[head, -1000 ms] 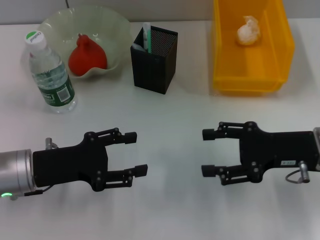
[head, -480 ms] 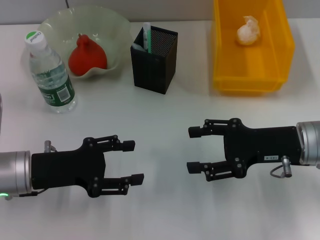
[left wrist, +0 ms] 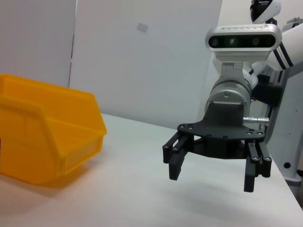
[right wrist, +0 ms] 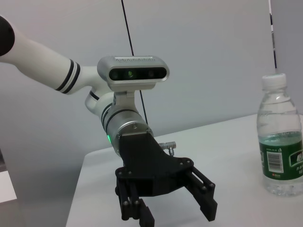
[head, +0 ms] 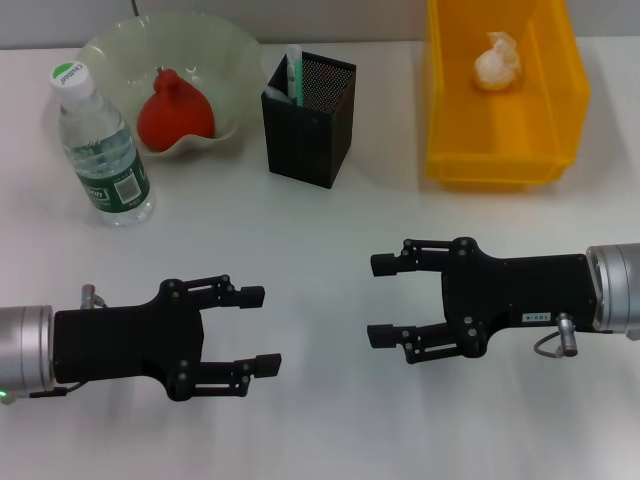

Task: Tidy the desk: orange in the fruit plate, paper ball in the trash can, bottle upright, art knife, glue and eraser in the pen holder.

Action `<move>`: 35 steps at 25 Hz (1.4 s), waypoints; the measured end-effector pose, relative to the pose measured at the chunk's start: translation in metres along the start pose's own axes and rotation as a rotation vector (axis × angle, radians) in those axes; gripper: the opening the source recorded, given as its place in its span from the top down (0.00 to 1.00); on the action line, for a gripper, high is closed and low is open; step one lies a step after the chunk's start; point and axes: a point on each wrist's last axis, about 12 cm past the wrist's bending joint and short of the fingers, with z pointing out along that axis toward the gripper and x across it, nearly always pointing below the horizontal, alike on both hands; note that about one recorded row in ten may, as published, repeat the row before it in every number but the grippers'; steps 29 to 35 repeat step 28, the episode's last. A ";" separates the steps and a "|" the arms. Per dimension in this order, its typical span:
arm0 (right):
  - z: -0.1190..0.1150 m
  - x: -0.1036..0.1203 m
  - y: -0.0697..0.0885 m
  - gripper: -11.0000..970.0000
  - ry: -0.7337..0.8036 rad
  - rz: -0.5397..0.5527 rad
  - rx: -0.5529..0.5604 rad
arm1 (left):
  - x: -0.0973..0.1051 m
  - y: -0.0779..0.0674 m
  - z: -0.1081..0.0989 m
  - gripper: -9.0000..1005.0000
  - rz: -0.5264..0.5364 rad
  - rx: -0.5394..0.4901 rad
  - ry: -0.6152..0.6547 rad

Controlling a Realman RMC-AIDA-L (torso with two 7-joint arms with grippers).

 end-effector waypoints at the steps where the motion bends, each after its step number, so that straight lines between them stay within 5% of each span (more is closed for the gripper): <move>1: 0.000 0.000 0.000 0.17 -0.001 0.000 0.000 | 0.000 0.000 0.000 0.22 0.000 0.001 0.002; 35: -0.002 0.000 0.002 0.17 -0.008 0.007 -0.010 | 0.002 -0.001 0.002 0.22 0.005 0.001 0.005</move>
